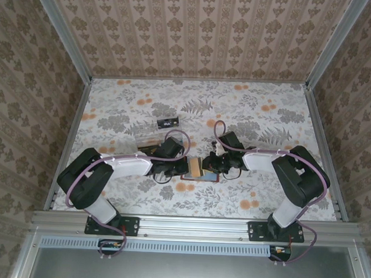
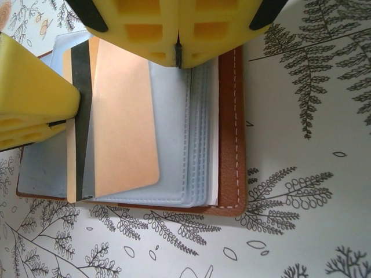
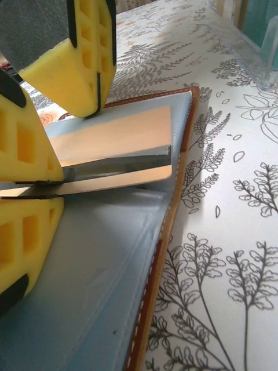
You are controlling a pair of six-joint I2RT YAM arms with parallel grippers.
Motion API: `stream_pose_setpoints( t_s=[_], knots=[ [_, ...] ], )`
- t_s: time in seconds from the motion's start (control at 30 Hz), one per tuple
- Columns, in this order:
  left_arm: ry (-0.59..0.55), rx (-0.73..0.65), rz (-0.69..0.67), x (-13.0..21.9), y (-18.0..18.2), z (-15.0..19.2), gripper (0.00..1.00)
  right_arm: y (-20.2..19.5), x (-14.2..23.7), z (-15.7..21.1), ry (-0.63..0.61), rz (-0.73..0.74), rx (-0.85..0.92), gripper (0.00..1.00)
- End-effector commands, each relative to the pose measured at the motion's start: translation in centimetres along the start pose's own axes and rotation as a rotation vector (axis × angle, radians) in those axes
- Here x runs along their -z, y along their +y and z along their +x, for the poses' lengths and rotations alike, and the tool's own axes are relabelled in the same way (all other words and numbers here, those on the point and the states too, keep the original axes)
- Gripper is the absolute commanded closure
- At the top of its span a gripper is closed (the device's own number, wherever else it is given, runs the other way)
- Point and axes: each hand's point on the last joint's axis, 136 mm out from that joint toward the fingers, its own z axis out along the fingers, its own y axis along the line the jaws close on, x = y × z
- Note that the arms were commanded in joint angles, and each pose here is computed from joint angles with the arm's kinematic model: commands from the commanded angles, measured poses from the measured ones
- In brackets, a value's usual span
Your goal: Take the credit cards out of the card holder
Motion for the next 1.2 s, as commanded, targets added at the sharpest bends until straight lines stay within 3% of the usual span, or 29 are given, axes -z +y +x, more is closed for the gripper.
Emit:
stream_pose_setpoints(
  t_s=[0.0, 0.2, 0.8, 1.07, 1.1, 1.17],
  knots=[
    [0.046, 0.029, -0.082, -0.5, 2.5, 1.5, 1.0, -0.4, -0.4, 0.7, 0.027, 0.009, -0.004, 0.93],
    [0.042, 0.034, -0.099, -0.3, 3.1, 1.6, 1.0, -1.4, 0.3, 0.9, 0.005, 0.026, -0.02, 1.0],
    [0.023, 0.059, -0.122, 0.5, 4.1, 1.6, 1.0, -2.3, 3.6, 0.7, -0.124, 0.01, -0.055, 1.0],
    [-0.023, 0.056, -0.064, 1.8, 2.5, 0.3, 1.0, -1.5, 5.9, -0.1, -0.2, -0.014, -0.051, 1.0],
    [-0.038, 0.054, -0.045, 2.2, 2.0, -0.2, 0.95, -1.4, 6.3, -0.1, -0.209, -0.015, -0.048, 1.0],
    [-0.069, 0.054, -0.008, 3.2, 0.9, -1.2, 0.75, -1.0, 7.2, -0.4, -0.228, -0.02, -0.039, 1.0]
  ],
)
